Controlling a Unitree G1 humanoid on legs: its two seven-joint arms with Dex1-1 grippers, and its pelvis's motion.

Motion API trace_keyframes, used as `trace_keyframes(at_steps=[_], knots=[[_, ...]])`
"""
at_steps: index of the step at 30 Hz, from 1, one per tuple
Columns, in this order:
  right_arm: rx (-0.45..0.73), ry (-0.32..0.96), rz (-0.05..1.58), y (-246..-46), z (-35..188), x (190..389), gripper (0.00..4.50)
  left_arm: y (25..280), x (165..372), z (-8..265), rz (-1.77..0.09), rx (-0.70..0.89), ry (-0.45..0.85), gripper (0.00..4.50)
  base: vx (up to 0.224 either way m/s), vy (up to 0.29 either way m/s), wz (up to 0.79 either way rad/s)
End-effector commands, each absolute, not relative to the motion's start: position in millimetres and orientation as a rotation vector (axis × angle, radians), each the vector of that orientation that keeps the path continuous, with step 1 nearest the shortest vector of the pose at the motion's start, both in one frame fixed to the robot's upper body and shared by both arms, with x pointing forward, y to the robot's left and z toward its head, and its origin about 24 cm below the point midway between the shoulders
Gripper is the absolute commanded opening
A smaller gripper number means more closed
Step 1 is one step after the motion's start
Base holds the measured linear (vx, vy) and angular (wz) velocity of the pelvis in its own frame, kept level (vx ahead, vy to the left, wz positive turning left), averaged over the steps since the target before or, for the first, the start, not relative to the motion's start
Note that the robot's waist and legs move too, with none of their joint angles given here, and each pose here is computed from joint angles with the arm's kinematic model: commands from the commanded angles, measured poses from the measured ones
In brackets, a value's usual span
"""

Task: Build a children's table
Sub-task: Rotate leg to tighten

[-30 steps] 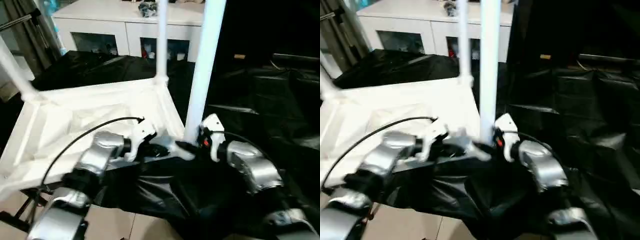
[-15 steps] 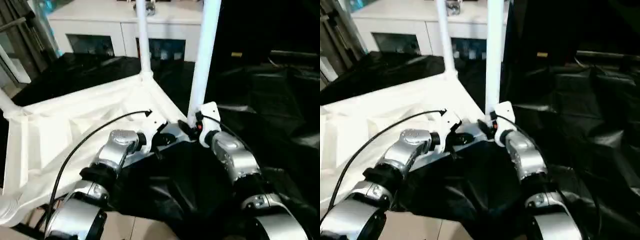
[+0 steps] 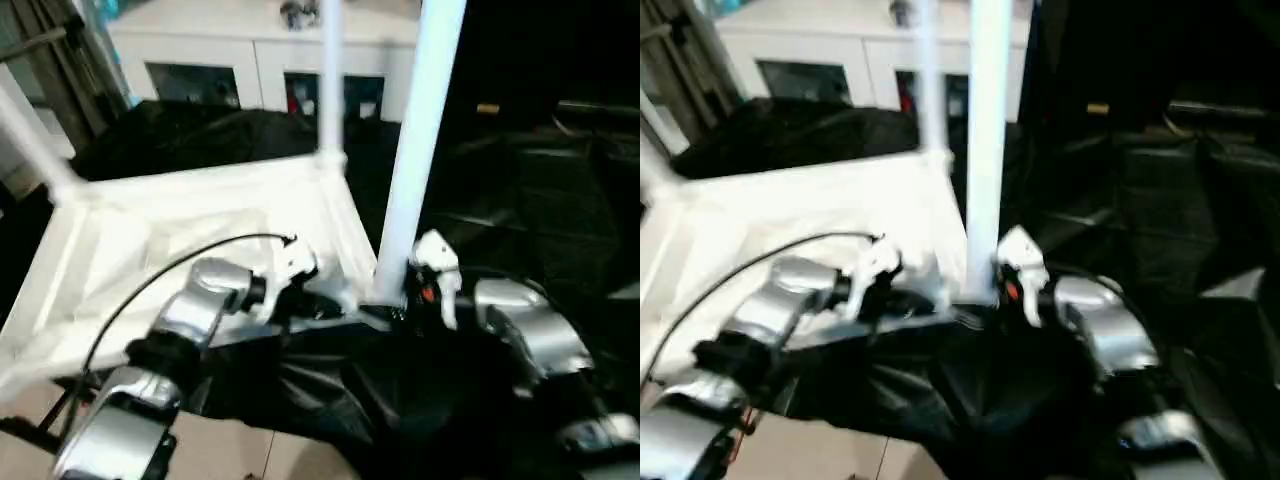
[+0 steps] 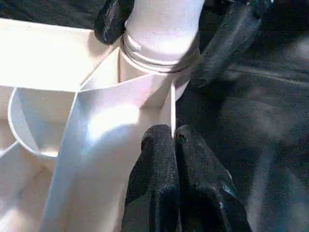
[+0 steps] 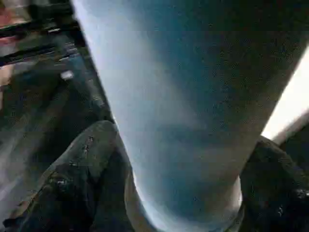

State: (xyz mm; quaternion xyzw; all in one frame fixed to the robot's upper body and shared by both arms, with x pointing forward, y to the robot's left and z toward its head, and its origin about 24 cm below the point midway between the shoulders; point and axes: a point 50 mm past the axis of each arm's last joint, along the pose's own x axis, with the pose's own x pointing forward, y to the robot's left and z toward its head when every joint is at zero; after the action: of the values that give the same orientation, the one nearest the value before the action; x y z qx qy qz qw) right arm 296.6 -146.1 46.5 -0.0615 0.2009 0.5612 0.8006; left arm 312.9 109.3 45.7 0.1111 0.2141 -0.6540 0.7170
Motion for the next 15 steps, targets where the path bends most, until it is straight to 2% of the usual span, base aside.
trace_keyframes(at_steps=[1,3,4,8,12,15], knots=[[-0.116,0.501,1.352,-127.8,37,283.1,3.81,92,309,56,-1.554,0.254,0.418,0.0,0.0,0.0,0.0],[-0.12,0.515,1.38,-129.7,38,281.1,3.81,97,307,55,-1.565,0.266,0.431,0.0,0.0,0.0,0.0],[-0.12,0.517,1.384,-130.1,39,280.8,3.58,97,307,55,-1.566,0.268,0.432,0.0,0.0,0.0,0.0],[-0.118,0.523,1.405,-128.2,40,281.5,3.46,101,307,54,-1.556,0.27,0.44,0.0,0.0,0.0,0.0],[-0.109,0.523,1.426,-123.9,41,281.0,3.08,103,306,54,-1.558,0.27,0.445,0.0,0.0,0.0,0.0],[-0.102,0.524,1.433,-121.8,41,279.7,3.0,103,306,54,-1.557,0.267,0.446,0.0,0.0,0.0,0.0]])
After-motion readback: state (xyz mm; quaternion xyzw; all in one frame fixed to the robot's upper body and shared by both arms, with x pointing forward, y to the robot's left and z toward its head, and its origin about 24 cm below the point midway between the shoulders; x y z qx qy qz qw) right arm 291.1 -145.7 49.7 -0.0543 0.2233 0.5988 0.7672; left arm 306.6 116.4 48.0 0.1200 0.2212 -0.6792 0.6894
